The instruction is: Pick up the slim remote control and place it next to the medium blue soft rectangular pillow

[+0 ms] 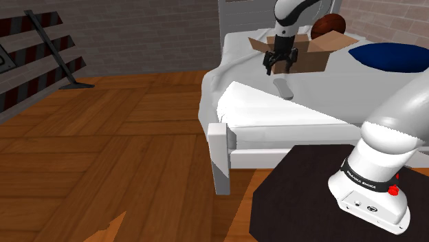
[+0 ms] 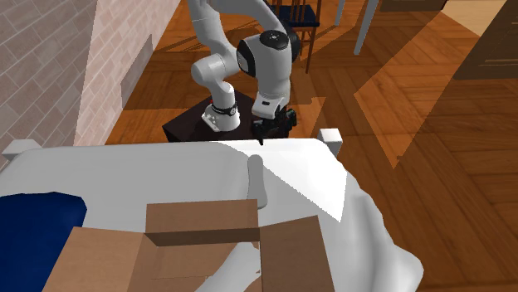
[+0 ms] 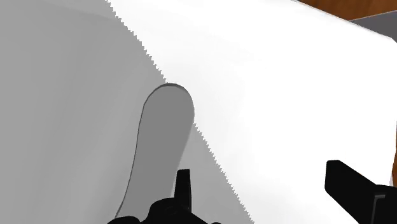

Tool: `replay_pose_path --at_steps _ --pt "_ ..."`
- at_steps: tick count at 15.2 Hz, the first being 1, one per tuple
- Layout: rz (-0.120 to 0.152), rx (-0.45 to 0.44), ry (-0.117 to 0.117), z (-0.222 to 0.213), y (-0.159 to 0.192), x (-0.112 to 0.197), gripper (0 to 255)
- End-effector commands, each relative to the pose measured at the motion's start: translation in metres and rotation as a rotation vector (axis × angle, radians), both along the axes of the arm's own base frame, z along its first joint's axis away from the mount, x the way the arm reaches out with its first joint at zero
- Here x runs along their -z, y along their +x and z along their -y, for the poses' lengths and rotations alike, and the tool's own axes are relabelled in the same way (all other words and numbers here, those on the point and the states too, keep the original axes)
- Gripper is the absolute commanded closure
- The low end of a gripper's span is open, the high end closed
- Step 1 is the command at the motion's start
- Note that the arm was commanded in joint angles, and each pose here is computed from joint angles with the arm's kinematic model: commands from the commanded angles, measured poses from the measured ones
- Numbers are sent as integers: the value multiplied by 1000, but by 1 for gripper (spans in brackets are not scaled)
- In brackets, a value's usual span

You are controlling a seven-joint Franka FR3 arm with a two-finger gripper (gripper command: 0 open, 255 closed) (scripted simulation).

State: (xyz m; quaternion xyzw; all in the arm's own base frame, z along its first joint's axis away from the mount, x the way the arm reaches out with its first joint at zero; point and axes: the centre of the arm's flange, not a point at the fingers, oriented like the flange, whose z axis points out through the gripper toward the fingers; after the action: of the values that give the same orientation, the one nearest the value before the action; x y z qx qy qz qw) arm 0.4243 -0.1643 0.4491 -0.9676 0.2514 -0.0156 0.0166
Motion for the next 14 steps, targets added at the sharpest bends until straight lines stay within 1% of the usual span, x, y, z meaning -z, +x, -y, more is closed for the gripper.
replay_pose_path --at_steps 1,8,9,14 --pt "-9 50 -9 19 4 17 0" --pt "-42 220 -37 89 14 72 0" --pt "-45 232 -38 94 14 76 0" --pt "-45 232 -38 94 14 102 0"
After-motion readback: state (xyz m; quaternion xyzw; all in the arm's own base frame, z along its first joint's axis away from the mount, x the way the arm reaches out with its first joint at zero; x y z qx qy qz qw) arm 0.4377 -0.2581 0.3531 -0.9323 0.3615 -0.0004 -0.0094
